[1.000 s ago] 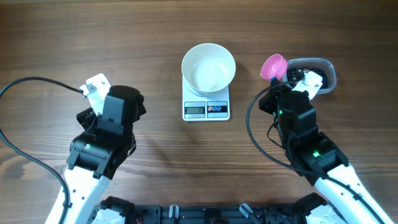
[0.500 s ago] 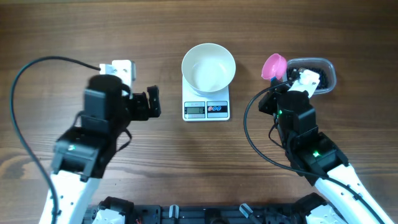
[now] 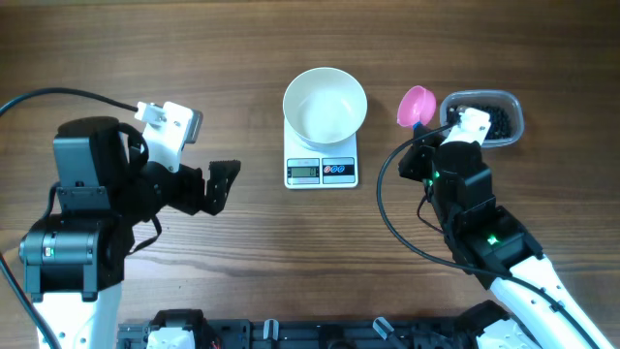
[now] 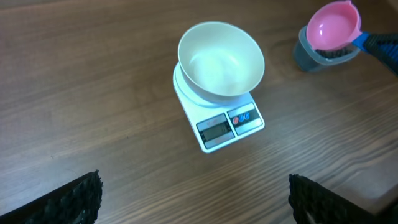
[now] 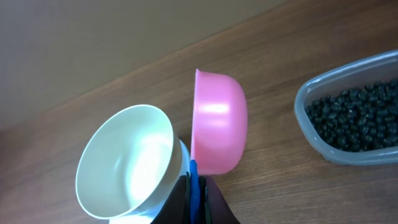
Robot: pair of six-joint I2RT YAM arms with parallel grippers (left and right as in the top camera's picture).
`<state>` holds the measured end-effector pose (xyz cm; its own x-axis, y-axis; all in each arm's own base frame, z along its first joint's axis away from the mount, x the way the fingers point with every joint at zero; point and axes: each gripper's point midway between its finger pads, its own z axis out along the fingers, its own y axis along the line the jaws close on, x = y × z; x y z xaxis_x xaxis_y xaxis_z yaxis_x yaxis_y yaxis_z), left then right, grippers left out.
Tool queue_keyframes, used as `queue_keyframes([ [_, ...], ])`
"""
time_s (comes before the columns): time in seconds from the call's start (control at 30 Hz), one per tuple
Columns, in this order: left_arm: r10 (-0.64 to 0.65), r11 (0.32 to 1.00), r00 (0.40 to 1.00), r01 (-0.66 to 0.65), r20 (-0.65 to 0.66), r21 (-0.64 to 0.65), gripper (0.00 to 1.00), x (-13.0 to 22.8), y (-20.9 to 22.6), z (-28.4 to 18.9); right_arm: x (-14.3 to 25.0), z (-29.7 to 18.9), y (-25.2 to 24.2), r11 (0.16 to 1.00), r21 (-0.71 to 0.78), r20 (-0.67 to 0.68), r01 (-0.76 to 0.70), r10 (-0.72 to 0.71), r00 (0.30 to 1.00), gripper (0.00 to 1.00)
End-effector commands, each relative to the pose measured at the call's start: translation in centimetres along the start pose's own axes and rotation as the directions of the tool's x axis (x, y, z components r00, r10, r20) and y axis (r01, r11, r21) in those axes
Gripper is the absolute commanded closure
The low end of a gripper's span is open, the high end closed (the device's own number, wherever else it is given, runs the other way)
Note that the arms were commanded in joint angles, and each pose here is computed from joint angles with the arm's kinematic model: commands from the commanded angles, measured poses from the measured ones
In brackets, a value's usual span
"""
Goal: Scoop item into bowl and weigh 150g on scale
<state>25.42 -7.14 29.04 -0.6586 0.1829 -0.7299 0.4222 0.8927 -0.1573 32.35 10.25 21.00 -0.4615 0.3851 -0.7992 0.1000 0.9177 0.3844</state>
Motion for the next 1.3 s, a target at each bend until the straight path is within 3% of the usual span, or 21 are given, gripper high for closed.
queue_keyframes([
  [0.0, 0.052, 0.998, 0.998, -0.053, 0.027, 0.019, 0.00, -0.8, -0.2, -0.2, -0.5, -0.4, 0.5, 0.995, -0.026, 0.004, 0.094, -0.094, 0.996, 0.96],
  [0.1, 0.198, 0.980, 0.980, -0.197, -0.017, 0.034, 0.00, 0.4, -0.5, -0.2, -0.8, -1.0, 0.5, 0.989, -0.032, 0.018, 0.147, -0.147, 0.989, 0.96],
  [0.33, 0.317, 0.947, 0.948, -0.315, -0.036, 0.061, 0.00, 1.2, -0.9, -0.3, -1.4, -2.6, 0.2, 0.983, -0.036, 0.039, 0.181, -0.180, 0.983, 0.96],
  [1.27, 0.315, 0.948, 0.949, -0.313, -0.030, 0.064, 0.00, 1.1, -1.0, -0.4, 0.5, -3.9, -1.7, 0.962, 0.011, -0.075, 0.272, -0.271, 0.960, 0.96],
])
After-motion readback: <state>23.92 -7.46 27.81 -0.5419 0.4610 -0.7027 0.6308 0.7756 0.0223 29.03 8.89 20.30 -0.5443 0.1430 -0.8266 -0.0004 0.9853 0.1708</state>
